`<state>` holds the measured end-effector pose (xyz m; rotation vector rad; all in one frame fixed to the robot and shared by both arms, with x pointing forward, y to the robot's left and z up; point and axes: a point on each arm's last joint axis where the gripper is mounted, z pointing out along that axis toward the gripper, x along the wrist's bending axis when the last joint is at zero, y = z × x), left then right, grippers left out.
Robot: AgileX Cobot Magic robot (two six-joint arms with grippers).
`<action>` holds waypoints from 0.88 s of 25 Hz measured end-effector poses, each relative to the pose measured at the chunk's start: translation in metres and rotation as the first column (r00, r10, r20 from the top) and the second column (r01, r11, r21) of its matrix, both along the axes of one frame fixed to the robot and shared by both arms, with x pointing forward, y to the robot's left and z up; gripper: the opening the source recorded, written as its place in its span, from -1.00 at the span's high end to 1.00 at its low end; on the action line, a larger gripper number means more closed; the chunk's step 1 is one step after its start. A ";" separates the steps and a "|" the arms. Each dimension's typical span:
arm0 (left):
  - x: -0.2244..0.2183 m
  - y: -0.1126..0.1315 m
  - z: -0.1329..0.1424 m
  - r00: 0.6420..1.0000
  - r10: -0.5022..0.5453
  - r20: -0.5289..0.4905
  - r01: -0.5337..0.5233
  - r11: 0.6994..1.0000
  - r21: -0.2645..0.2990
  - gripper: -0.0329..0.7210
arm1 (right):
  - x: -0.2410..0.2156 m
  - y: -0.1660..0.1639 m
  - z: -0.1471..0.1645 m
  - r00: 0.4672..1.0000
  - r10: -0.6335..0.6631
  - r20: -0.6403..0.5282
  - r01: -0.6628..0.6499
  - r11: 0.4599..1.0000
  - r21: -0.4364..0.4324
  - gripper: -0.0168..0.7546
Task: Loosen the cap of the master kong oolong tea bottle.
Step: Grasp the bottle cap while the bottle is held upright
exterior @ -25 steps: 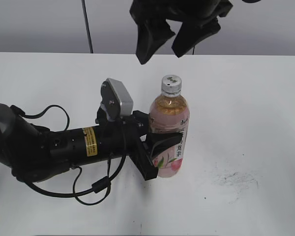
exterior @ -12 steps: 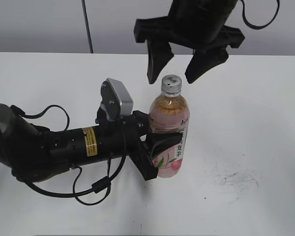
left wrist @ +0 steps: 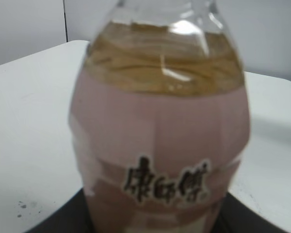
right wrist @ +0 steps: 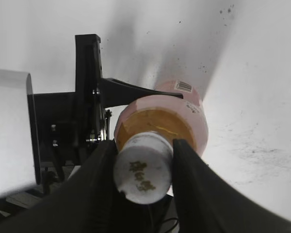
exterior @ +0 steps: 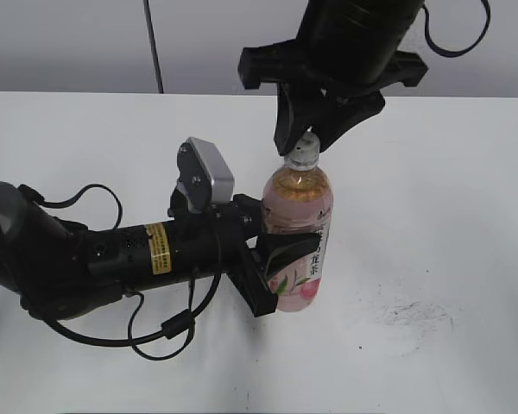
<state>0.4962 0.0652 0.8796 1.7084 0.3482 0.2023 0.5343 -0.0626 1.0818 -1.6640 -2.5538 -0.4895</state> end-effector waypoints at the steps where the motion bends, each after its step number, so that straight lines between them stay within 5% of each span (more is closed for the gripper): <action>1: 0.000 0.000 0.000 1.000 0.000 0.000 0.000 1.000 0.000 0.17 | 0.000 0.000 0.000 0.999 0.045 0.013 -0.045 0.999 -0.005 0.25; 6: 0.000 0.000 0.000 1.000 0.000 0.000 0.000 1.000 0.000 0.17 | 0.000 0.000 0.001 0.905 0.409 0.116 -0.403 0.912 -0.076 0.25; 8: 0.000 0.000 0.000 1.000 0.000 0.000 0.000 1.000 0.000 0.17 | -0.001 0.000 0.002 0.765 0.622 0.166 -0.605 0.783 -0.143 0.25; 11: 0.000 0.000 0.000 1.000 0.000 0.000 0.000 1.000 0.000 0.17 | -0.002 0.000 0.003 0.463 0.862 0.206 -0.824 0.504 -0.260 0.25; 14: 0.000 0.000 0.000 1.000 0.003 -0.001 -0.003 1.000 -0.001 0.17 | -0.002 -0.001 0.004 0.274 0.940 0.203 -0.885 0.329 -0.329 0.25; 17: 0.000 0.000 0.000 1.000 0.003 -0.001 -0.003 1.000 -0.001 0.17 | -0.002 -0.001 0.004 0.211 0.957 0.199 -0.897 0.271 -0.349 0.25; 22: 0.000 0.000 0.000 1.000 0.004 -0.001 -0.004 1.000 -0.001 0.17 | -0.002 -0.001 0.004 0.197 0.960 0.199 -0.899 0.258 -0.353 0.25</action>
